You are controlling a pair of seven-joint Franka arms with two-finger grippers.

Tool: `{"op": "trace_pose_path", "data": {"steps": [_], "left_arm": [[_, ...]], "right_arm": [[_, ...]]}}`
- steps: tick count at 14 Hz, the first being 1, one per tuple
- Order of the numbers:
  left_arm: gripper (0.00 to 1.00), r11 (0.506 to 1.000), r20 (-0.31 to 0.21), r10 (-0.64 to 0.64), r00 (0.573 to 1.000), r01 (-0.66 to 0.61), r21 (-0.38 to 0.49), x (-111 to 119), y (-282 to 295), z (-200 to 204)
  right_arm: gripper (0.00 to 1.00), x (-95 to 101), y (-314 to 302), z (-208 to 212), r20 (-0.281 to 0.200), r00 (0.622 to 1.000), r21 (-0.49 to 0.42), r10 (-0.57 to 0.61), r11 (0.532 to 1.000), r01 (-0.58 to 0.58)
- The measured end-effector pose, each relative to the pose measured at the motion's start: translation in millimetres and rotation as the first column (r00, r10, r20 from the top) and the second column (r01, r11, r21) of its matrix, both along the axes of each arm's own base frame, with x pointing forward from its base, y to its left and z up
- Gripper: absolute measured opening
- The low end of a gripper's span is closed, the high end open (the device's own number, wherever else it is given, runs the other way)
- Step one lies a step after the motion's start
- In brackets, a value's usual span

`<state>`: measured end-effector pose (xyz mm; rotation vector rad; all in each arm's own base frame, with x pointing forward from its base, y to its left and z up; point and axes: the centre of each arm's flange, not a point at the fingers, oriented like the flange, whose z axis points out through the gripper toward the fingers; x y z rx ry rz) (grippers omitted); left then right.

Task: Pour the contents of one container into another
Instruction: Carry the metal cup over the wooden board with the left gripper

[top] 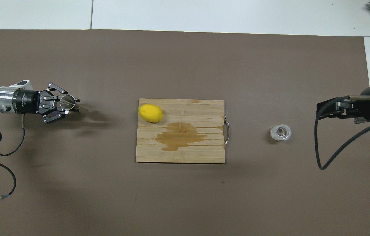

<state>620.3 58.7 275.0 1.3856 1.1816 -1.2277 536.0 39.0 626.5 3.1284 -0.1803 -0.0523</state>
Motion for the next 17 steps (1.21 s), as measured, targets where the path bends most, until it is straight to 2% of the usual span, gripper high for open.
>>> {"op": "trace_pose_path", "data": {"steps": [4, 7, 17], "left_arm": [[0.31, 0.999, -0.013, -0.024, 1.0, 0.024, 0.03, 8.3, -36.1, 33.2], [0.3, 1.0, -0.009, -0.015, 1.0, 0.015, 0.011, 8.2, -55.3, 46.6], [0.3, 0.998, -0.016, 0.059, 0.998, -0.059, -0.001, -30.3, -158.3, 73.9]], "right_arm": [[1.0, 0.0, 0.0, 0.0, 0.0, 1.0, 0.0, 0.0, 1.0, 0.0], [1.0, 0.0, 0.0, 0.0, 0.0, 1.0, 0.0, 0.0, 1.0, 0.0], [1.0, 0.0, 0.0, 0.0, 0.0, 1.0, 0.0, 0.0, 1.0, 0.0]]}}
